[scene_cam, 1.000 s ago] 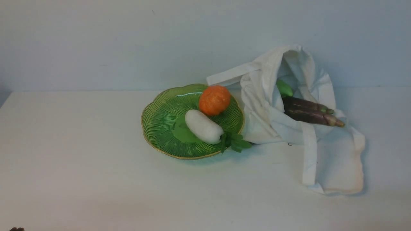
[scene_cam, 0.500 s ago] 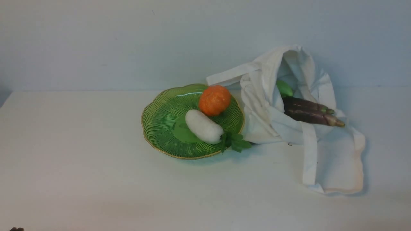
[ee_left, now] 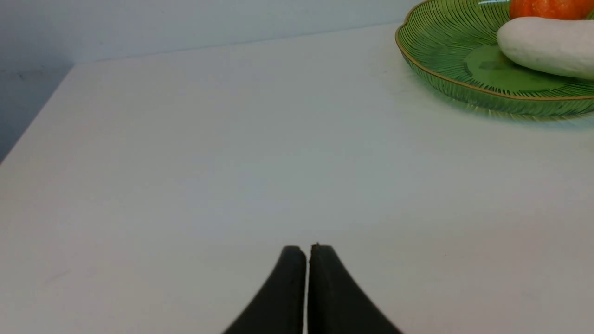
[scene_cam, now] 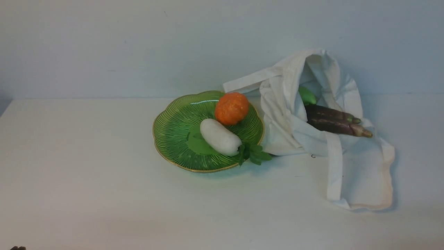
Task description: Take vegetables from cloth bag on white table place on plate.
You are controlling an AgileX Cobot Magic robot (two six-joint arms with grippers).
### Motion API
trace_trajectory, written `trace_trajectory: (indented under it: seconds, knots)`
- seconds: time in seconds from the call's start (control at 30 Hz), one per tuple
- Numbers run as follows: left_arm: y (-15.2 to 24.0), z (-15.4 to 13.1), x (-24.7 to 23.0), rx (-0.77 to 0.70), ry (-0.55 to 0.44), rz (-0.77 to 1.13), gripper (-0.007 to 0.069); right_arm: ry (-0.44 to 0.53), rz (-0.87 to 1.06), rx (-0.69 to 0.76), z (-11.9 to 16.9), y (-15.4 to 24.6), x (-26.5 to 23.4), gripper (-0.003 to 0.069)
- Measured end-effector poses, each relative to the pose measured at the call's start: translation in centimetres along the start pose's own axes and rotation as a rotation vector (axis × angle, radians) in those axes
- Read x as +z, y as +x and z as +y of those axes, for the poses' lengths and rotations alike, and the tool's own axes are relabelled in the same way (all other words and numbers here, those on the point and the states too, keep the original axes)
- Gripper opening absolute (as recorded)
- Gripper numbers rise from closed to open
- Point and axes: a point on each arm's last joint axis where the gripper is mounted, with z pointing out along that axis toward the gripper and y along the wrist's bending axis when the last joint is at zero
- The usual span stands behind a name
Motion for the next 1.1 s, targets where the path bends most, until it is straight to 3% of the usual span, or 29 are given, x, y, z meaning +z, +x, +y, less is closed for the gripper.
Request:
trace_trajectory:
  seconds: [1.1]
  knots:
    - [0.00, 0.00, 0.00, 0.000, 0.000, 0.000, -0.0005, 0.000, -0.002, 0.025, 0.00, -0.01, 0.00, -0.0015]
